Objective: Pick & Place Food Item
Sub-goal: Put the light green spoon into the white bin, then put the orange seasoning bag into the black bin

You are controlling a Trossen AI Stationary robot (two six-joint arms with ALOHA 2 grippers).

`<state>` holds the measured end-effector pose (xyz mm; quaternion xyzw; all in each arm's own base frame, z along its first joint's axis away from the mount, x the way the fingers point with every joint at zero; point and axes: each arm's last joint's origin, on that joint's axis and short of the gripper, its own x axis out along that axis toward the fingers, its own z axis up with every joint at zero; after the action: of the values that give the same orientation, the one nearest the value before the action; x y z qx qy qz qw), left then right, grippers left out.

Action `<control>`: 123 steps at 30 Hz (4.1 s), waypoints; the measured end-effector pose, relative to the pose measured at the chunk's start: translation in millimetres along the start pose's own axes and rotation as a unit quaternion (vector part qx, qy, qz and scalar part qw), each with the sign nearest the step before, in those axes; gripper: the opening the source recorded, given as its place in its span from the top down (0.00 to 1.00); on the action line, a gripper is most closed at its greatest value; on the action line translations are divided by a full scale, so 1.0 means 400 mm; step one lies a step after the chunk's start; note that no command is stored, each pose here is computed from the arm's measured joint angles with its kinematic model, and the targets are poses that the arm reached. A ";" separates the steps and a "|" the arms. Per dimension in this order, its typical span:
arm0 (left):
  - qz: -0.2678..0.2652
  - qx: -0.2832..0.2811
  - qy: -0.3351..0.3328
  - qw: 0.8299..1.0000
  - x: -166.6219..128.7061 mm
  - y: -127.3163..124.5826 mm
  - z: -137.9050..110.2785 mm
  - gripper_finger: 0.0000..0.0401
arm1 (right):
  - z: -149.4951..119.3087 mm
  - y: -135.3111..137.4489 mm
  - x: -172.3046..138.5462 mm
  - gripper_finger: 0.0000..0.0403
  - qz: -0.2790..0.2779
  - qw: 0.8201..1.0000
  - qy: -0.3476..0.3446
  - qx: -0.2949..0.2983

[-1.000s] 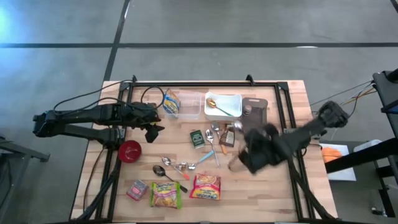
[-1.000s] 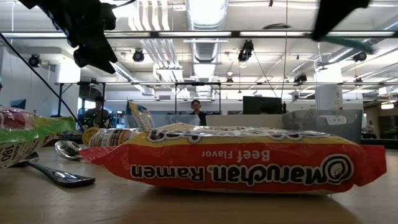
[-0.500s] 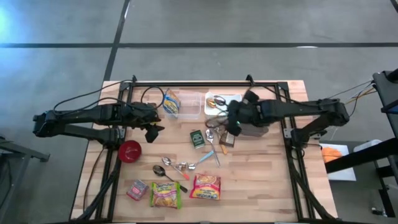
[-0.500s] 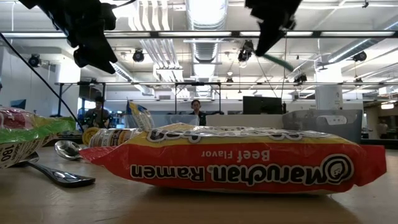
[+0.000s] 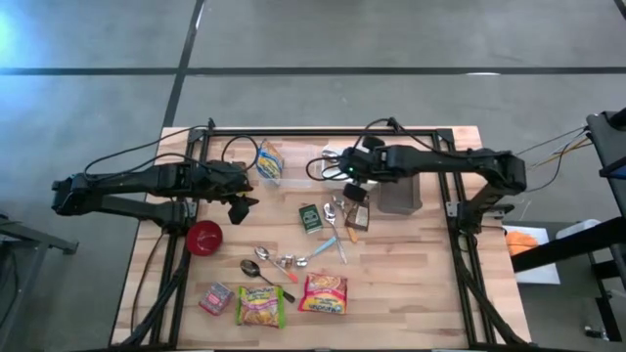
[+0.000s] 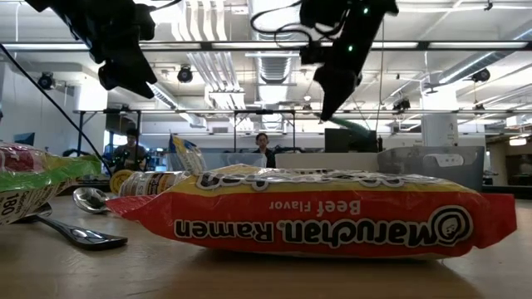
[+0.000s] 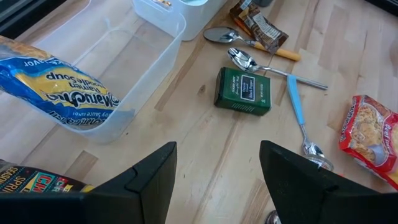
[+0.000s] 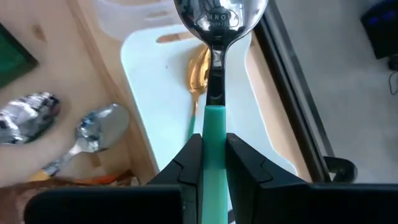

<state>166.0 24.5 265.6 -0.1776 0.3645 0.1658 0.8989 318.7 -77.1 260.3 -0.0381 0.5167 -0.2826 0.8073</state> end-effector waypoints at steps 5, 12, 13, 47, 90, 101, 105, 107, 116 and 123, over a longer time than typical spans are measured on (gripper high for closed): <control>0.000 0.000 0.000 1.000 0.000 0.000 0.000 0.41 | 0.006 -0.009 0.053 0.92 -0.009 1.000 0.015 -0.003; 0.000 0.000 0.001 1.000 0.000 0.000 0.000 0.41 | 0.001 -0.024 0.114 0.92 -0.020 0.998 0.047 0.026; 0.000 0.000 0.000 1.000 0.000 0.000 0.000 0.41 | 0.000 -0.027 0.122 0.92 -0.022 0.998 0.053 0.033; 0.000 0.000 0.001 1.000 0.000 0.000 0.000 0.41 | -0.037 -0.048 0.277 0.92 0.086 0.983 0.148 0.068; 0.000 0.000 0.001 1.000 0.000 0.000 0.000 0.41 | 0.055 -0.085 0.169 0.47 0.101 0.976 0.136 0.140; 0.000 0.000 0.001 1.000 0.000 0.000 -0.001 0.41 | 0.062 0.001 0.037 0.47 0.105 0.975 0.136 0.138; 0.000 0.000 0.001 1.000 0.000 0.000 -0.001 0.41 | 0.031 0.049 -0.016 0.47 0.064 0.974 0.169 0.135; 0.000 0.000 0.001 1.000 0.000 0.000 0.000 0.41 | 0.014 0.077 -0.045 0.47 0.042 0.973 0.180 0.136; 0.000 0.000 0.001 1.000 0.000 0.000 -0.001 0.41 | -0.056 0.239 -0.125 0.47 0.036 0.981 0.172 0.080; 0.001 0.000 0.001 1.000 0.000 0.000 -0.001 0.41 | -0.146 0.341 -0.124 0.47 0.018 0.991 0.136 -0.001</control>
<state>165.8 24.4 265.5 -0.1774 0.3654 0.1661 0.8986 310.4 75.2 225.5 0.0094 0.6221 -0.2702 0.7348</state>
